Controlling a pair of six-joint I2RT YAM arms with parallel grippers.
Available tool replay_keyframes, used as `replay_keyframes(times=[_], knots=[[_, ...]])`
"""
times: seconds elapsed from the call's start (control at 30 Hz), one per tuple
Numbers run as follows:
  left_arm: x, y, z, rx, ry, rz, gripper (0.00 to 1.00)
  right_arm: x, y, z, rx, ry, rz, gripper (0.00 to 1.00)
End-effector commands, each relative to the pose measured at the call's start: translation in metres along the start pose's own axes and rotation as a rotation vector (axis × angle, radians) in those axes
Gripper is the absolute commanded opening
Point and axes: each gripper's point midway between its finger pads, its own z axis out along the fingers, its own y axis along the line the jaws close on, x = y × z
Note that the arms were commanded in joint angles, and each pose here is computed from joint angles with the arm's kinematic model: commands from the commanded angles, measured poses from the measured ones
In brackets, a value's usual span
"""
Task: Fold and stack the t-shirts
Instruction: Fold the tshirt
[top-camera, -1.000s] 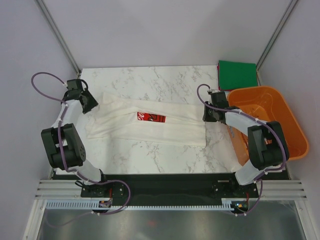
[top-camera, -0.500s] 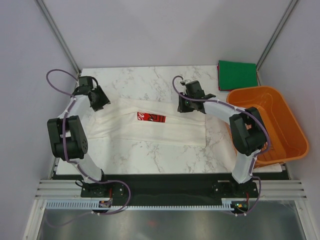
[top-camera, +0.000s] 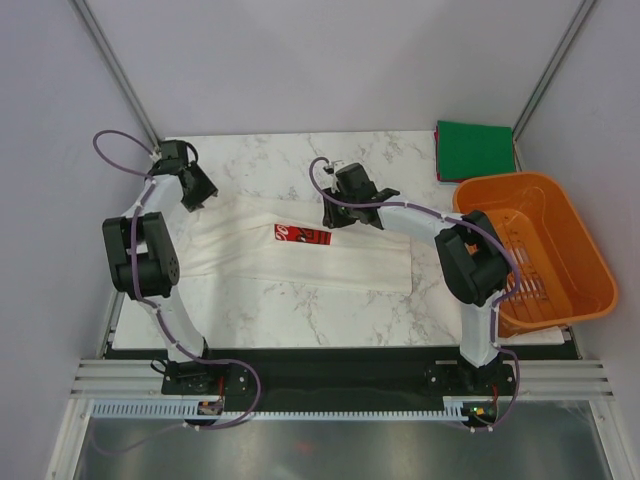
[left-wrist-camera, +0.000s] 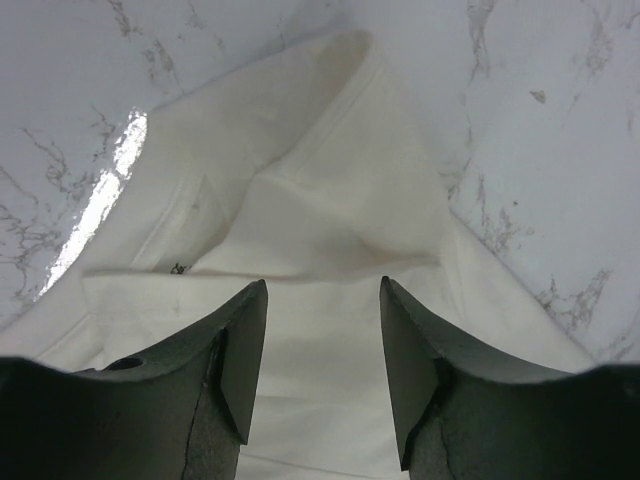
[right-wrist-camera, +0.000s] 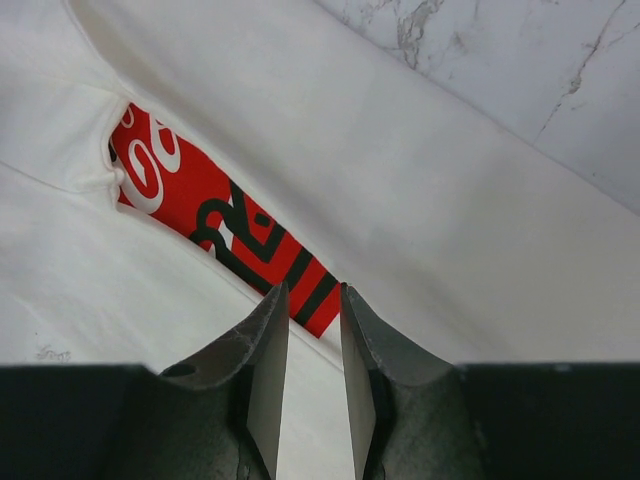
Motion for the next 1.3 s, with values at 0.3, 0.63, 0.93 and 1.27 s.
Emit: replay_keyframes(times=[0.3, 0.63, 0.93, 1.27], knots=[[-0.01, 0.033, 0.019, -0.091, 0.019, 0.064, 0.55, -0.014, -0.004, -0.011, 0.023, -0.05, -0.037, 0.35], [0.004, 0.034, 0.038, -0.091, 0.07, 0.032, 0.55, -0.013, -0.008, -0.01, 0.041, -0.05, -0.043, 0.36], [-0.004, 0.028, 0.021, -0.077, 0.035, 0.017, 0.04, -0.01, -0.011, -0.012, 0.061, -0.046, -0.051, 0.36], [-0.001, 0.025, -0.016, -0.08, -0.019, 0.046, 0.02, -0.002, -0.015, -0.014, 0.072, -0.034, -0.025, 0.36]])
